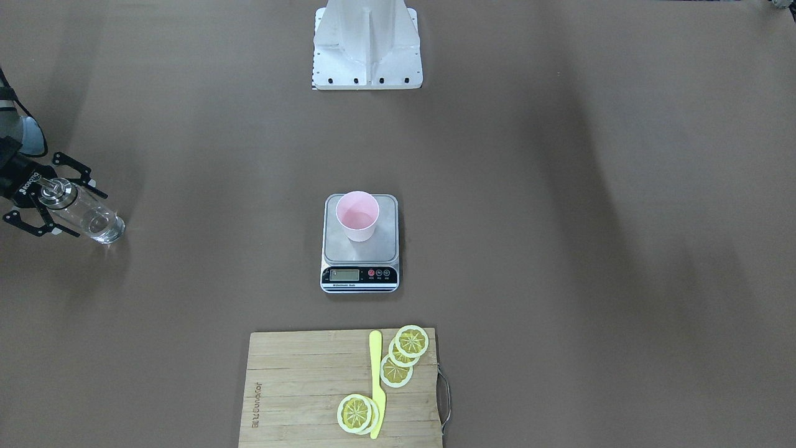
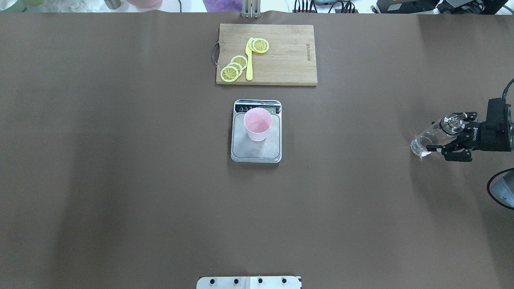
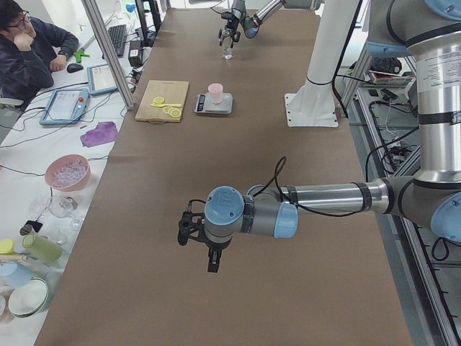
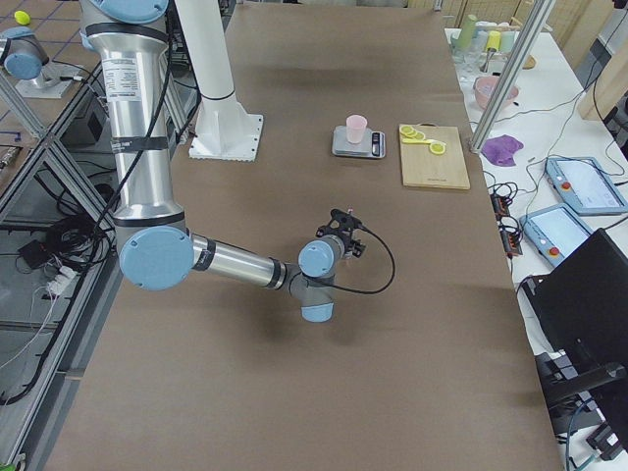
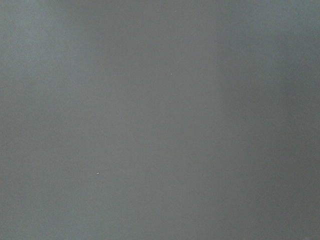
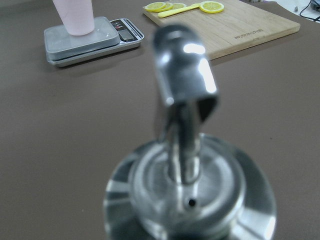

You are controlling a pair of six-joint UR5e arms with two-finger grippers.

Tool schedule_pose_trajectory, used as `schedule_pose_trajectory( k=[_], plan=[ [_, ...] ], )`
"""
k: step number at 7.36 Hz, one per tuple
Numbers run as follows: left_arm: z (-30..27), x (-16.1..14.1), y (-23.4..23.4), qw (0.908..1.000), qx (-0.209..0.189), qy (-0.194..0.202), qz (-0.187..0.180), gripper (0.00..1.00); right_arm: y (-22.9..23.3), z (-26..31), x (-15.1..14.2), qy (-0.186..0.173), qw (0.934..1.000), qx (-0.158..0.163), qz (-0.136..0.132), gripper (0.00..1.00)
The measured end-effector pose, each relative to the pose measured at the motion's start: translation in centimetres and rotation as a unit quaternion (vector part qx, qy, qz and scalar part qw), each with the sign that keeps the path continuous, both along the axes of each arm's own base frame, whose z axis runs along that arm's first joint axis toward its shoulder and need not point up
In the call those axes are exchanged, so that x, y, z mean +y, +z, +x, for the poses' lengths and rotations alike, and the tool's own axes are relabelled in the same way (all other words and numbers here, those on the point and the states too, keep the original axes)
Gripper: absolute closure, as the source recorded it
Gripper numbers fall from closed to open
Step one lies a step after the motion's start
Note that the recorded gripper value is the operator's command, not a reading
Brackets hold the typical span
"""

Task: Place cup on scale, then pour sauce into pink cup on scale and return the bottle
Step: 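Close the right gripper on the sauce bottle's lid, then lift the sauce bottle with the right gripper toward the scale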

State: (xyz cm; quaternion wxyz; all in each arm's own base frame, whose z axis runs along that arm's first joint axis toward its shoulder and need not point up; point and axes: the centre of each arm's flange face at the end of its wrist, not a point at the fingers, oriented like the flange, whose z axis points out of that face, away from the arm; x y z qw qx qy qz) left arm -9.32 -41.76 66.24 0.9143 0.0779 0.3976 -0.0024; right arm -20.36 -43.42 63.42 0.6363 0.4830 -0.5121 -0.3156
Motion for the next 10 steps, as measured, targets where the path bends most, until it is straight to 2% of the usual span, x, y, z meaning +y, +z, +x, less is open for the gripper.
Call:
schedule_pose_trajectory(
  k=[1,3,6,10],
  plan=[
    [0.0,0.0,0.0,1.0,0.0,0.0,0.0,0.02,-0.1,0.0,0.0,-0.001,1.0,-0.001,0.0,1.0],
    [0.0,-0.1,-0.1,1.0,0.0,0.0,0.001,0.02,-0.2,0.0,0.0,-0.003,1.0,-0.002,-0.006,1.0],
    [0.0,-0.1,-0.1,1.0,0.0,0.0,0.001,0.02,-1.5,0.4,-0.8,-0.001,0.9992,-0.008,-0.04,1.0],
    [0.0,-0.1,-0.1,1.0,0.0,0.0,0.001,0.02,-5.4,1.7,-3.2,0.012,0.9961,0.008,-0.087,1.0]
  ],
)
